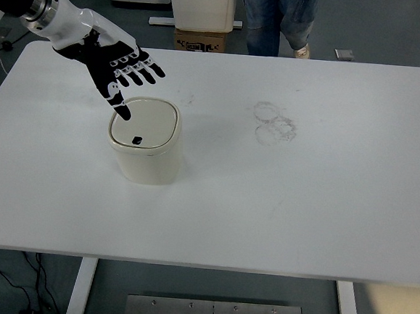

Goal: Open trash bin

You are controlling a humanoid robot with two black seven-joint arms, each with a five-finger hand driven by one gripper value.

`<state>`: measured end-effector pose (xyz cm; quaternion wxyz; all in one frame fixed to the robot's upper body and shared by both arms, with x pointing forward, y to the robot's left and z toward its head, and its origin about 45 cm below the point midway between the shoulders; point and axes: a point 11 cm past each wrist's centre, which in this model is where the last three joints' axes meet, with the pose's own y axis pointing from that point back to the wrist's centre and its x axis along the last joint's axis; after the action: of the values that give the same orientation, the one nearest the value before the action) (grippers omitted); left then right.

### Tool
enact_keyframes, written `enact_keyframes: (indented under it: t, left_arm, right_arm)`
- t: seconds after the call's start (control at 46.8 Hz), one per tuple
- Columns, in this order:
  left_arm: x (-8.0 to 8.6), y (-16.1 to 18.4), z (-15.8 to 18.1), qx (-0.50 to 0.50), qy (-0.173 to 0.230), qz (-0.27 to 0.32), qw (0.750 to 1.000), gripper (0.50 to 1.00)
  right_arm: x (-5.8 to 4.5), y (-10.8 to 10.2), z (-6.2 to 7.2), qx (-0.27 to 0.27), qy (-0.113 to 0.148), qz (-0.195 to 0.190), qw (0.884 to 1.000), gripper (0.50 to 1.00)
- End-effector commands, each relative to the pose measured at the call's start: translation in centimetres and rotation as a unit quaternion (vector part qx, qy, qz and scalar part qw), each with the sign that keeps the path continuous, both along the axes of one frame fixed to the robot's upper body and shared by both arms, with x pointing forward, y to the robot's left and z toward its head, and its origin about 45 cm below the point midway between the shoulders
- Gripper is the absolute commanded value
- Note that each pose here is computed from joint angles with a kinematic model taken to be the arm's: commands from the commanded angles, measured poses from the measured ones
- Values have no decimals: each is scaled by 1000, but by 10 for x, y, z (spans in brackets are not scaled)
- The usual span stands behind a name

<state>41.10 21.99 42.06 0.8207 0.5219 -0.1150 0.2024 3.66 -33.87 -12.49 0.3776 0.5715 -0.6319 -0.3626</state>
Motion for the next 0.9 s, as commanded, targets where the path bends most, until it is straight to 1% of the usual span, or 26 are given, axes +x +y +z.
enact_keyframes:
  t: [0.0,0.085,0.171,0.321,0.427,0.577,0.876]
  left_arm:
    - [-1,0,0,7,0,-2,1000,1000]
    - [-2,2,-2,21,1,-3,1000,1000]
    - [-3,4,-9,32,10,1,999,1000]
    - [-8,2,-36,38,42,-5,998,1000]
    - [-15,-4,-41,37,53,-16,998,1000]
    - [-16,-9,-46,41,59,-24,997,1000]
    - [-21,-5,-72,47,87,-22,995,1000]
  right_arm:
    - [0,0,0,0,0,0,1000,991]
    - [0,0,0,0,0,0,1000,991]
    - [0,0,0,0,0,0,1000,991]
    - [0,0,0,0,0,1,1000,991]
    - [0,0,0,0,0,0,1000,991]
    - [0,0,0,0,0,0,1000,991]
    - [0,0,0,0,0,0,1000,991]
